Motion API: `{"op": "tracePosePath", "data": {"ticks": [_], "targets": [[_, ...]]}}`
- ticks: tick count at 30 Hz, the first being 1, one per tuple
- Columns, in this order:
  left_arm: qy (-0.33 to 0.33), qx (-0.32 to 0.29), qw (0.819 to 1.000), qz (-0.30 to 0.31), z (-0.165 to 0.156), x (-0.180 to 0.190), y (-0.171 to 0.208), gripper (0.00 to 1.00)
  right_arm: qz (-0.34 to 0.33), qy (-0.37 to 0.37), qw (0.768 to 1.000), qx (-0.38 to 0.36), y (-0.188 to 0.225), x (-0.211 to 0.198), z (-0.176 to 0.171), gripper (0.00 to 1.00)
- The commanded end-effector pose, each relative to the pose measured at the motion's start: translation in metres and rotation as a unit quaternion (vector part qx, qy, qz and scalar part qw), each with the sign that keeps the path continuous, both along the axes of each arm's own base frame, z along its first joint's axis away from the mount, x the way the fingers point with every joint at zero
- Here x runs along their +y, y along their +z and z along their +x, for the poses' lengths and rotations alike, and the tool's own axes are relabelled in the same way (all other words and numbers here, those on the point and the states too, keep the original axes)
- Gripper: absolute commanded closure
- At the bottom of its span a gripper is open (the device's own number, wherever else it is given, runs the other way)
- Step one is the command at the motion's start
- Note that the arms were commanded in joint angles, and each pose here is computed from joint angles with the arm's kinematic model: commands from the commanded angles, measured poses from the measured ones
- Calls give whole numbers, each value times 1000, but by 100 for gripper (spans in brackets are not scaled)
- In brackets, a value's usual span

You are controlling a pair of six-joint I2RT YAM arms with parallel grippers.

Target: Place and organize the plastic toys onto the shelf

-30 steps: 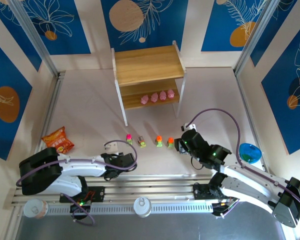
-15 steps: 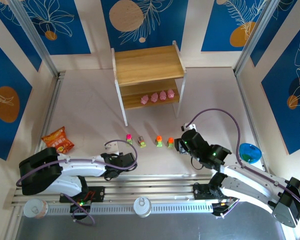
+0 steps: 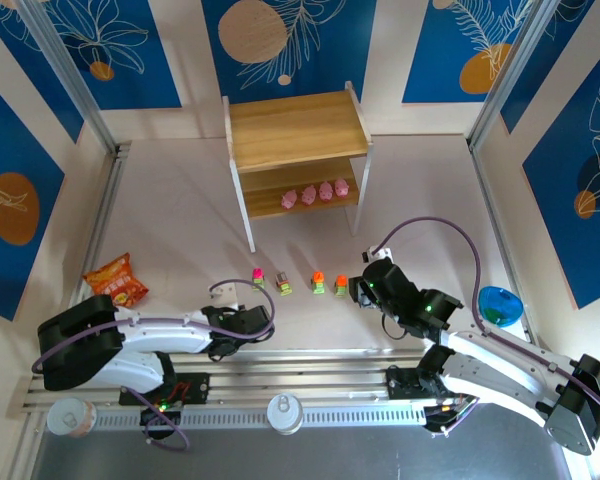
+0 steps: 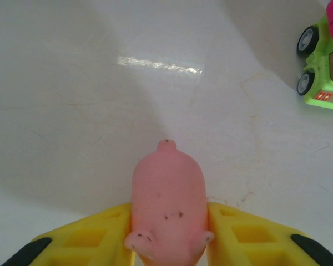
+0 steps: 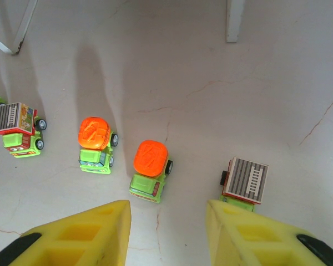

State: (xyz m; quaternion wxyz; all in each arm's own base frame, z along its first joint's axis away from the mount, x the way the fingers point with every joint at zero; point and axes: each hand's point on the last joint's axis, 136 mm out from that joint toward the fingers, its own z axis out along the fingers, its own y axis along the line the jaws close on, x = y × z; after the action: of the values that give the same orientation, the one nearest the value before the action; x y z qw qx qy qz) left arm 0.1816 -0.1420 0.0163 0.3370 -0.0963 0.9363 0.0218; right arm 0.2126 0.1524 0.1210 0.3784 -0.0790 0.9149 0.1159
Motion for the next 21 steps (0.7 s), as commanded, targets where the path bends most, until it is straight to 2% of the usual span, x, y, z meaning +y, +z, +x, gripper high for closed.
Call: {"op": "tracePosePath", "data": {"ticks": [1, 13, 21], "targets": [[-2, -10, 1000, 23, 5, 7, 9, 66, 4, 6, 1000, -5, 4, 3, 0, 60], [-29, -36, 999, 18, 17, -10, 44, 67, 5, 5, 1000, -6, 5, 3, 0, 60], [-59, -65, 996, 24, 34, -33, 81, 69, 5, 6, 1000, -6, 4, 3, 0, 60]]}}
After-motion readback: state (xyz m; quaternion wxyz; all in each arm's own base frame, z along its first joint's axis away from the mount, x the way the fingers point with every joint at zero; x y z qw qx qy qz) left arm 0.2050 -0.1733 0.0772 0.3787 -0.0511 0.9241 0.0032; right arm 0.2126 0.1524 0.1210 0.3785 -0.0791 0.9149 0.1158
